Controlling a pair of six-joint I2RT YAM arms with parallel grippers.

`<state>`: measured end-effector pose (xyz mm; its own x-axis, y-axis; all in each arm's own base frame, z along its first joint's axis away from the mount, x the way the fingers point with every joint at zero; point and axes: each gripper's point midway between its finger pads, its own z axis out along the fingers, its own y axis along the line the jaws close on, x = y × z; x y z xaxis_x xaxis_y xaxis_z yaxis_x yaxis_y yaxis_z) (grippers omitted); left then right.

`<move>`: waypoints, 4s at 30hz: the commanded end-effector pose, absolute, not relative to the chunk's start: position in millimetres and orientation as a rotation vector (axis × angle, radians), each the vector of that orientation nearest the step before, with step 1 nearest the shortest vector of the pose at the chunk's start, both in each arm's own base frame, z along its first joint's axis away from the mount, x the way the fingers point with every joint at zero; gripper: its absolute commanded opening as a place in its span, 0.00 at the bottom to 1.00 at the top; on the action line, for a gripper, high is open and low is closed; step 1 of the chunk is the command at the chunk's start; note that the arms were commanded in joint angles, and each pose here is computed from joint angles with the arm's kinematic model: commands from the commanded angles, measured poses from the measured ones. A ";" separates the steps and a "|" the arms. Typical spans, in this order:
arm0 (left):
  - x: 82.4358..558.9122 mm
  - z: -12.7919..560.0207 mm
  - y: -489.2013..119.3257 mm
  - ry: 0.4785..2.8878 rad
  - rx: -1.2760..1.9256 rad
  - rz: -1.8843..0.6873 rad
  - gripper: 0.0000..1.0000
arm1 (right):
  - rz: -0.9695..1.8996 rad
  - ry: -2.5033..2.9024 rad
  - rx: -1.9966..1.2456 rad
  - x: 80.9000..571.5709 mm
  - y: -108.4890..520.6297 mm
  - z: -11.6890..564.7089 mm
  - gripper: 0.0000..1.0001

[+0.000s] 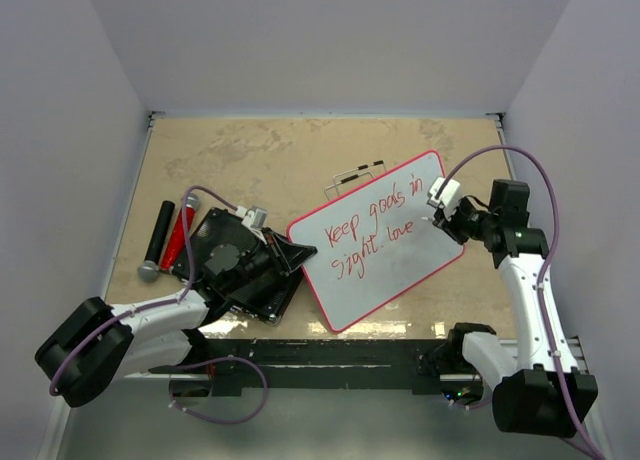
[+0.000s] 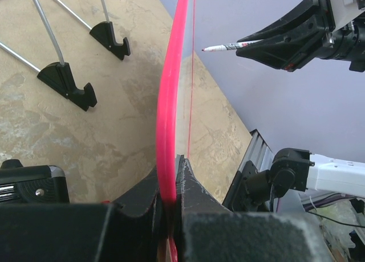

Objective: Write a sentence on the whiteboard
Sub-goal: Pick up the sentence from the whiteboard.

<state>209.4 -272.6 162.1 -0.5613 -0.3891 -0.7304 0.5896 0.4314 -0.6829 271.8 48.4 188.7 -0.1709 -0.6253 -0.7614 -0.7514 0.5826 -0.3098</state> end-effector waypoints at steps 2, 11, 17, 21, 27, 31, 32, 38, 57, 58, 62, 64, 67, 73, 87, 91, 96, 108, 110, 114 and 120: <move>189.8 111.0 -270.8 1.916 0.320 -1.231 0.00 | 0.202 1.841 -1.132 276.7 53.8 187.5 0.00; 191.2 110.2 -272.4 1.920 0.321 -1.228 0.00 | 0.176 1.884 -1.104 283.4 46.9 178.6 0.00; 191.5 110.4 -273.6 1.921 0.325 -1.232 0.00 | 0.168 1.864 -1.082 287.1 47.5 183.5 0.00; 191.8 109.8 -272.9 1.922 0.322 -1.229 0.00 | 0.172 1.887 -1.084 289.4 45.7 178.1 0.00; 192.1 109.7 -272.5 1.922 0.319 -1.225 0.00 | 0.186 1.932 -1.135 280.8 43.7 163.1 0.00; 192.4 108.6 -272.4 1.925 0.317 -1.223 0.00 | 0.188 1.966 -1.175 270.9 41.1 151.9 0.00; 192.1 108.2 -272.5 1.927 0.318 -1.224 0.00 | 0.186 1.963 -1.182 269.8 41.1 151.5 0.00; 192.4 107.6 -272.4 1.928 0.318 -1.223 0.00 | 0.201 1.955 -1.184 269.3 43.4 154.6 0.00; 191.0 107.3 -271.9 1.929 0.318 -1.225 0.00 | 0.097 1.883 -0.993 304.1 36.2 194.8 0.00; 190.8 106.6 -271.6 1.929 0.321 -1.223 0.00 | 0.080 1.890 -0.981 305.2 33.4 194.8 0.00; 191.7 106.8 -271.3 1.929 0.320 -1.220 0.00 | 0.063 1.937 -1.008 300.8 28.1 183.1 0.00; 191.0 105.2 -271.3 1.933 0.322 -1.218 0.00 | 0.081 1.964 -1.060 292.8 28.6 172.9 0.00; 191.8 106.3 -271.8 1.929 0.321 -1.221 0.00 | 0.120 1.994 -1.135 279.2 31.1 158.2 0.00; 192.3 105.2 -272.2 1.932 0.321 -1.220 0.00 | 0.111 2.000 -1.142 274.6 29.8 154.3 0.00; 191.5 105.8 -271.7 1.935 0.318 -1.221 0.00 | 0.028 1.897 -0.963 312.3 25.8 199.9 0.00; 190.5 105.3 -271.1 1.935 0.318 -1.221 0.00 | 0.016 1.904 -0.937 312.6 23.4 194.4 0.00; 190.9 105.3 -270.7 1.934 0.319 -1.218 0.00 | -0.010 1.952 -0.941 310.4 16.7 185.3 0.00; 190.2 102.7 -270.4 1.937 0.320 -1.218 0.00 | 0.037 2.038 -1.081 282.1 17.9 156.8 0.00; 189.7 102.8 -270.6 1.936 0.322 -1.220 0.00 | 0.026 2.041 -1.070 283.5 16.4 157.4 0.00; 190.0 103.0 -270.3 1.936 0.319 -1.220 0.00 | 0.009 2.004 -1.031 290.7 16.9 175.8 0.00; 189.0 102.3 -268.4 1.939 0.315 -1.215 0.00 | 0.008 1.918 -1.012 289.6 23.9 214.7 0.00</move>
